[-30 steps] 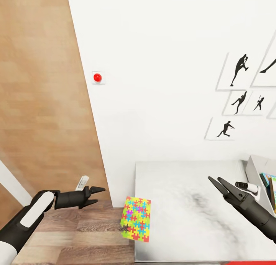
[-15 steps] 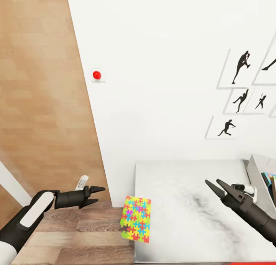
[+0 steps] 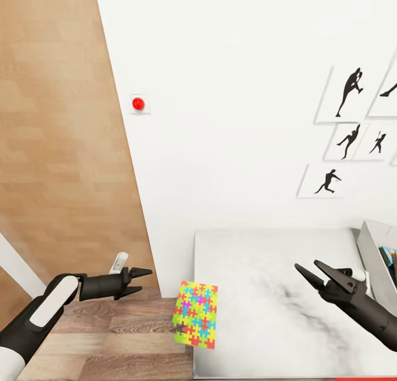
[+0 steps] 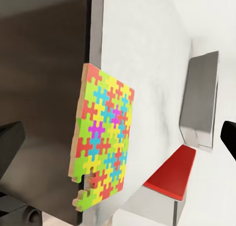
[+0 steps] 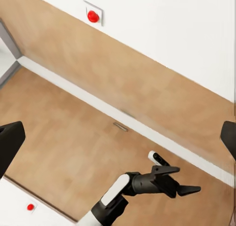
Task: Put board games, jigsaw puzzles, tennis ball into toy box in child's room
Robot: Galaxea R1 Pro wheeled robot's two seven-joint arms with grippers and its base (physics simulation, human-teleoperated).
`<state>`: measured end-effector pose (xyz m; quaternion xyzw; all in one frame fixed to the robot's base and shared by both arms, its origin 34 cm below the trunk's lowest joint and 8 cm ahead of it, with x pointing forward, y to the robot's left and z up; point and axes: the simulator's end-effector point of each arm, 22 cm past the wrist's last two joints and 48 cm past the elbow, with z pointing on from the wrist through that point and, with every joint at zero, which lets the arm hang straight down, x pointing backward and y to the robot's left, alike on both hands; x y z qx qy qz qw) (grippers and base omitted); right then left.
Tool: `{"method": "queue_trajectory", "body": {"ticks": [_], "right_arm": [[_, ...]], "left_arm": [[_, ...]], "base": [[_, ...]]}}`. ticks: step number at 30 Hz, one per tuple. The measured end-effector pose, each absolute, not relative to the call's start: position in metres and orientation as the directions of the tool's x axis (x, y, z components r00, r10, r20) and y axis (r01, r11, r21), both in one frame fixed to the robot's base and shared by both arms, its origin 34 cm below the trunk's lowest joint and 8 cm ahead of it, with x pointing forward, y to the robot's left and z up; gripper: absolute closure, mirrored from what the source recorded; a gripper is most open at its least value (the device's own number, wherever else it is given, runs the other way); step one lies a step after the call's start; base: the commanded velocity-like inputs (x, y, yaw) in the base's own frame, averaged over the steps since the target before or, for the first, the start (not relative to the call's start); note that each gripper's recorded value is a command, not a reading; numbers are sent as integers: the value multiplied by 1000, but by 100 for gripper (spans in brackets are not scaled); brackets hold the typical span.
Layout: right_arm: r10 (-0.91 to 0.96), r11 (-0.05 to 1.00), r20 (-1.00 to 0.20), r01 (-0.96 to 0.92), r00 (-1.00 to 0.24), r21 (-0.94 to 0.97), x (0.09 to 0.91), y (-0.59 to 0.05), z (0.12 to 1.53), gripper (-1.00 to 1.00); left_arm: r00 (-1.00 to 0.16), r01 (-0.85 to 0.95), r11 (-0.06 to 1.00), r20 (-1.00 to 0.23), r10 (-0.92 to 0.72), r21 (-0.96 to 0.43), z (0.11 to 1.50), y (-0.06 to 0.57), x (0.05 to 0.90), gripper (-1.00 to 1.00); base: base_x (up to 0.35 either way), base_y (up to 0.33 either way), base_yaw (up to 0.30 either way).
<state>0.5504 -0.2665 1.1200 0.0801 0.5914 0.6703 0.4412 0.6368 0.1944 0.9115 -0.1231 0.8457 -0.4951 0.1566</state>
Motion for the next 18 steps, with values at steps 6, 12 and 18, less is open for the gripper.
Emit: {"method": "queue_trajectory", "body": {"ticks": [6, 12, 18], "right_arm": [[696, 106, -433, -514, -573, 851, 553, -269, 1121, -100], [697, 107, -434, -516, -571, 850, 553, -268, 1121, -100], [697, 106, -437, -522, -568, 846, 552, -268, 1123, -100]], "left_arm": [[-920, -47, 477, -147, -362, -878, 913, 195, 638, -100], [-917, -9, 425, -162, -365, -905, 931, 194, 640, -100], [-915, 4, 417, -171, -365, -909, 938, 197, 641, -100]], "base": [[0, 0, 0], [-62, 59, -6], [-82, 89, -128]]}}
